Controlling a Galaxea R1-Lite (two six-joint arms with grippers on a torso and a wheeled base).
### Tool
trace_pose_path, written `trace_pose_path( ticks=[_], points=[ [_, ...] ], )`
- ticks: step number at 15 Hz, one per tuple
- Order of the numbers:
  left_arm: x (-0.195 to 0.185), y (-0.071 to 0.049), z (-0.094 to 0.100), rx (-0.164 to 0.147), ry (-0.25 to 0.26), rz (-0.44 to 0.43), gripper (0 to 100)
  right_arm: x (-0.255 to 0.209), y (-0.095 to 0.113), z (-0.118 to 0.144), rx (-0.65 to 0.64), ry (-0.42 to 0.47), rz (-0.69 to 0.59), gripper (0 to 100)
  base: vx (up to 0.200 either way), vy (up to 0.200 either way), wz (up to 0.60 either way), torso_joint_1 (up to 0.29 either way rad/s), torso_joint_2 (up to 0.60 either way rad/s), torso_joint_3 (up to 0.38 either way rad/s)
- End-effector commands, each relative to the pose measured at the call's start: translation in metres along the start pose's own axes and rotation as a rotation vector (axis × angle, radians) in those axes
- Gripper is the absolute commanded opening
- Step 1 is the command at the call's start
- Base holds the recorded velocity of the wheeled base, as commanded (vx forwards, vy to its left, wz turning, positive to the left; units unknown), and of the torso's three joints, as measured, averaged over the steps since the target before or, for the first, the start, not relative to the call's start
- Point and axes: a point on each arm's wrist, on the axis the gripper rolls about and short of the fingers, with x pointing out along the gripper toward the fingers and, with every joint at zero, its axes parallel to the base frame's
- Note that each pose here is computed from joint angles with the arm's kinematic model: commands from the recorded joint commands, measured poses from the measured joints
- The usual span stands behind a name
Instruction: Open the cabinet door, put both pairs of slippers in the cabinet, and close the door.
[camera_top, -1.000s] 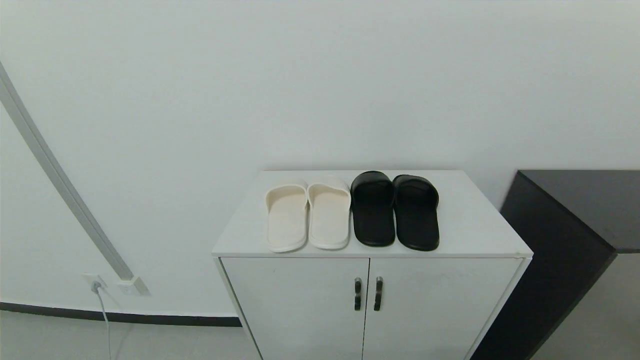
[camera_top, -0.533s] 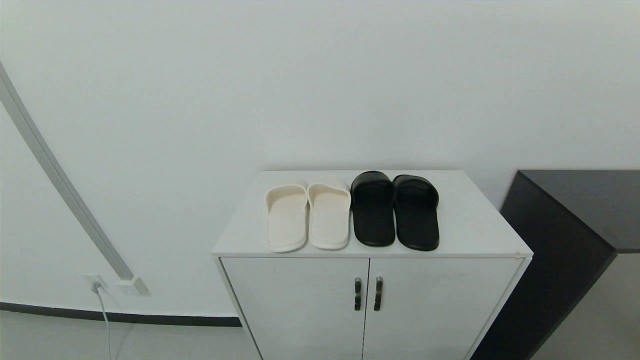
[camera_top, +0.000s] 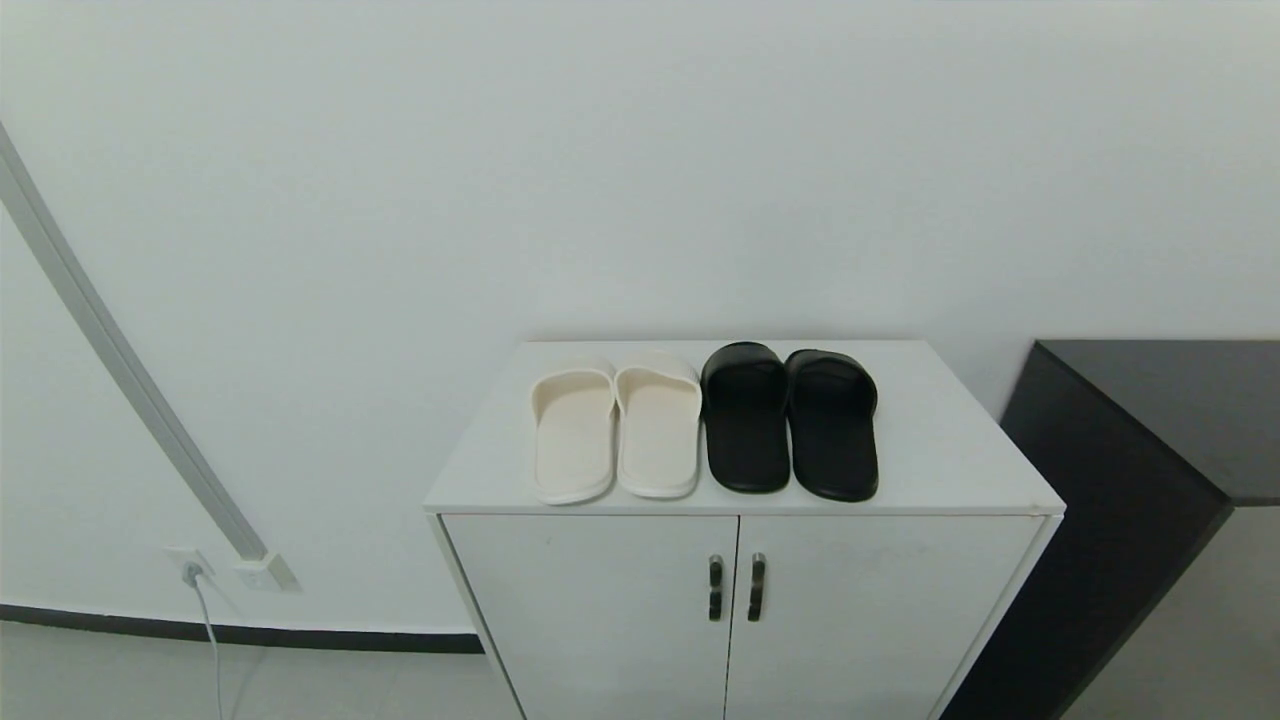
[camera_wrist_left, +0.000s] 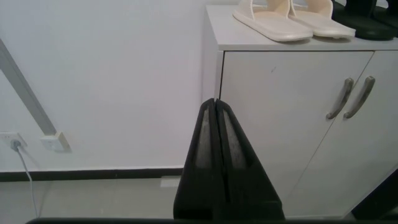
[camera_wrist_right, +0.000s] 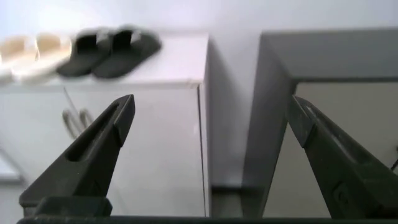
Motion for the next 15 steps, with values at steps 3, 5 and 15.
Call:
trace_pose_path(
  ticks=[3, 5, 15],
  points=[
    [0.000, 0.000, 0.000, 0.004, -0.001, -0.001, 0, 0.069, 0.001, 0.021, 0.000, 0.294, 0.154, 100, 0.000, 0.000, 0.00, 0.000, 0.00, 0.000],
    [0.000, 0.000, 0.000, 0.004, -0.001, -0.001, 0, 0.106, 0.009, 0.033, -0.006, 0.357, 0.229, 100, 0.000, 0.000, 0.00, 0.000, 0.00, 0.000],
    [0.000, 0.000, 0.000, 0.005, -0.001, -0.001, 0, 0.247, 0.135, 0.073, 0.100, 0.378, 0.283, 100, 0.000, 0.000, 0.00, 0.000, 0.00, 0.000]
  ],
)
